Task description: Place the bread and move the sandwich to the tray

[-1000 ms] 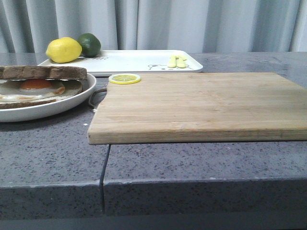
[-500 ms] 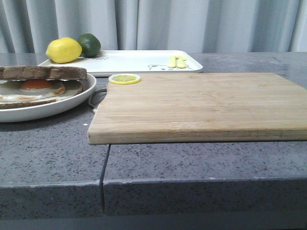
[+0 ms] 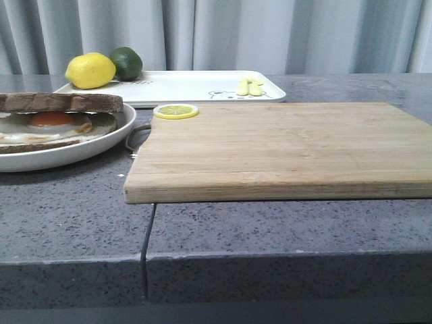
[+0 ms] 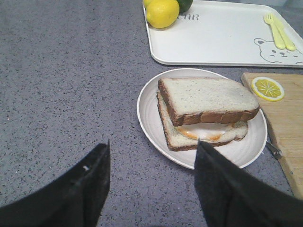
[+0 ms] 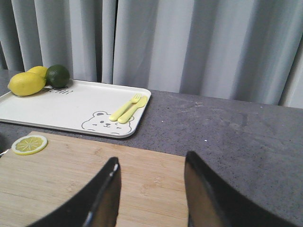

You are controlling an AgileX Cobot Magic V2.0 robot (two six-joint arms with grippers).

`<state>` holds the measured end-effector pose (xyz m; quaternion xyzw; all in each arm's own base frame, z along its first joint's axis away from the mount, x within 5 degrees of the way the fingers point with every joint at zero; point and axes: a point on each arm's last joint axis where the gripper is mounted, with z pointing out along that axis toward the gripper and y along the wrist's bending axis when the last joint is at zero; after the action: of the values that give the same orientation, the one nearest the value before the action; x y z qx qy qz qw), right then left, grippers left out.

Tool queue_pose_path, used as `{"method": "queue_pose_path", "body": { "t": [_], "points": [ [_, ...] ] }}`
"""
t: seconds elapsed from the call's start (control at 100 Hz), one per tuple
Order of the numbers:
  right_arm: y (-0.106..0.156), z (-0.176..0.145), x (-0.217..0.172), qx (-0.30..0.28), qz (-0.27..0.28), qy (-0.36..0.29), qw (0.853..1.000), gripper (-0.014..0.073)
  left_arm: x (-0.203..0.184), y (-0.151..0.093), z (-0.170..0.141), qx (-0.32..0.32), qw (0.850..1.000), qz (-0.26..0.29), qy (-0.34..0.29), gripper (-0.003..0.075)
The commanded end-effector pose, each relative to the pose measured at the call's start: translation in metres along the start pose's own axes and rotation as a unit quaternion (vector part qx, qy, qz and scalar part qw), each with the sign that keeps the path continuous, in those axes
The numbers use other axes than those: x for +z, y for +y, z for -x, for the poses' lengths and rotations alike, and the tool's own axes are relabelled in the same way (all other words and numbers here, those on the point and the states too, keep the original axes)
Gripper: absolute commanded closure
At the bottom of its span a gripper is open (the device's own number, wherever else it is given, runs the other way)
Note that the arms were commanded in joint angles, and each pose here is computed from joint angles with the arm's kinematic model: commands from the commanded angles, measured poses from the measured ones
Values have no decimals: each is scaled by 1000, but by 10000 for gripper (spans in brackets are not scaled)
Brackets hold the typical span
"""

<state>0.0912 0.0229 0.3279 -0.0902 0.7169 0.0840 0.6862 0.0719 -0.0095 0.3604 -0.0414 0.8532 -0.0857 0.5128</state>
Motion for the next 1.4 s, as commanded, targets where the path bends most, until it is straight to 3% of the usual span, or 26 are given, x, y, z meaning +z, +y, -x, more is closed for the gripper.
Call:
{"method": "queue_pose_path", "body": {
  "t": [0.0,0.9,1.03,1.19,1.39],
  "points": [
    [-2,14,-2,-2,-11,-46,999,255,-4,-4,14,-6,999,-13,-42,356],
    [-2,15,-2,-3,-11,-47,999,260,-4,-4,14,-6,999,-13,-44,356],
    [-2,15,-2,-3,-11,-47,999,260,-3,-4,16,-39,998,-18,-51,356],
    [-2,15,-2,-3,-11,-47,999,260,10,-3,22,-79,995,-17,-55,356],
    [-2,15,-2,-3,-11,-47,999,260,44,3,29,-93,996,8,-14,356]
  ]
}}
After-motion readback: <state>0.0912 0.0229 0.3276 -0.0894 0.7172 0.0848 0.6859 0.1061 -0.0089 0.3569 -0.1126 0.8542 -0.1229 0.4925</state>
